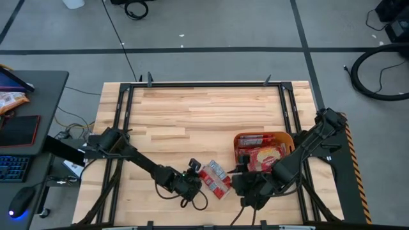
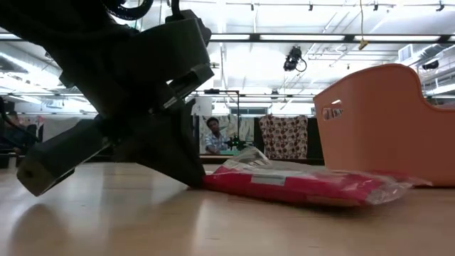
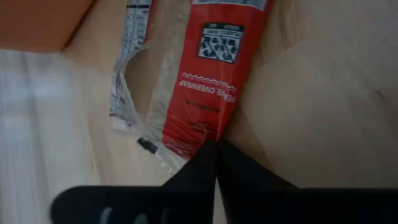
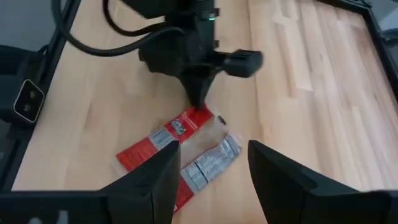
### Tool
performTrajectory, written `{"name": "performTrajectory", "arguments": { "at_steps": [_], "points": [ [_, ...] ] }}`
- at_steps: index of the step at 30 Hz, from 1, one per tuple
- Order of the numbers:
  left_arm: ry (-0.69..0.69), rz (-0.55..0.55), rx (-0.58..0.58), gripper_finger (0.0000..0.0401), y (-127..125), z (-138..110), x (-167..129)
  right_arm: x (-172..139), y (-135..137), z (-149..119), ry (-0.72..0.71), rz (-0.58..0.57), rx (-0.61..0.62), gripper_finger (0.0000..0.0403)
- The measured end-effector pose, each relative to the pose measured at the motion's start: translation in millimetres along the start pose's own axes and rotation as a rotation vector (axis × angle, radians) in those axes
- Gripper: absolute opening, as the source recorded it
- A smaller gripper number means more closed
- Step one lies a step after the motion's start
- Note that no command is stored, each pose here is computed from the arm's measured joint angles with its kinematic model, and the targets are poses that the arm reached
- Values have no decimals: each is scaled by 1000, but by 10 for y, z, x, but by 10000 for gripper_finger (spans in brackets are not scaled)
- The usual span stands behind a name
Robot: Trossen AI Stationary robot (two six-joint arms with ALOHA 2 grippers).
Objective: Sort popcorn bags into baskets
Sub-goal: Put the popcorn bag into the orange bin
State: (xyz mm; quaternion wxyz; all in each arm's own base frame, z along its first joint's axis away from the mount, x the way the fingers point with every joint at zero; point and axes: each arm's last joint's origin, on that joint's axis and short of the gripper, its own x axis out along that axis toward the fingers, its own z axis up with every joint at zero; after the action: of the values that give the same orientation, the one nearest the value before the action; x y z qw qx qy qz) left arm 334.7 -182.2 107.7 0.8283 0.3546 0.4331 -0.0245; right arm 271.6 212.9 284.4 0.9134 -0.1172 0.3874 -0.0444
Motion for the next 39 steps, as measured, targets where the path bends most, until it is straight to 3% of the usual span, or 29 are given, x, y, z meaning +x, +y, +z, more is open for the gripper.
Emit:
{"name": "performTrajectory", "arguments": {
  "at_steps": [6, 17, 21, 31, 39],
  "points": [
    [-12, -40, -98, 10, 70, 11, -112, 163, 92, -11, 18, 19, -7, 192],
    [-150, -101, -502, 7, 607, 310, -745, 382, 229, 14, -25, 17, -65, 192],
    [-151, -131, -595, 7, 754, 356, -817, 386, 227, 56, -58, 19, -49, 192],
    [-185, -123, -617, 8, 860, 430, -855, 605, 124, 35, -2, -43, 35, 192],
    [-236, -139, -618, 8, 856, 479, -913, 833, 73, -6, 90, 11, 91, 191]
  ]
}}
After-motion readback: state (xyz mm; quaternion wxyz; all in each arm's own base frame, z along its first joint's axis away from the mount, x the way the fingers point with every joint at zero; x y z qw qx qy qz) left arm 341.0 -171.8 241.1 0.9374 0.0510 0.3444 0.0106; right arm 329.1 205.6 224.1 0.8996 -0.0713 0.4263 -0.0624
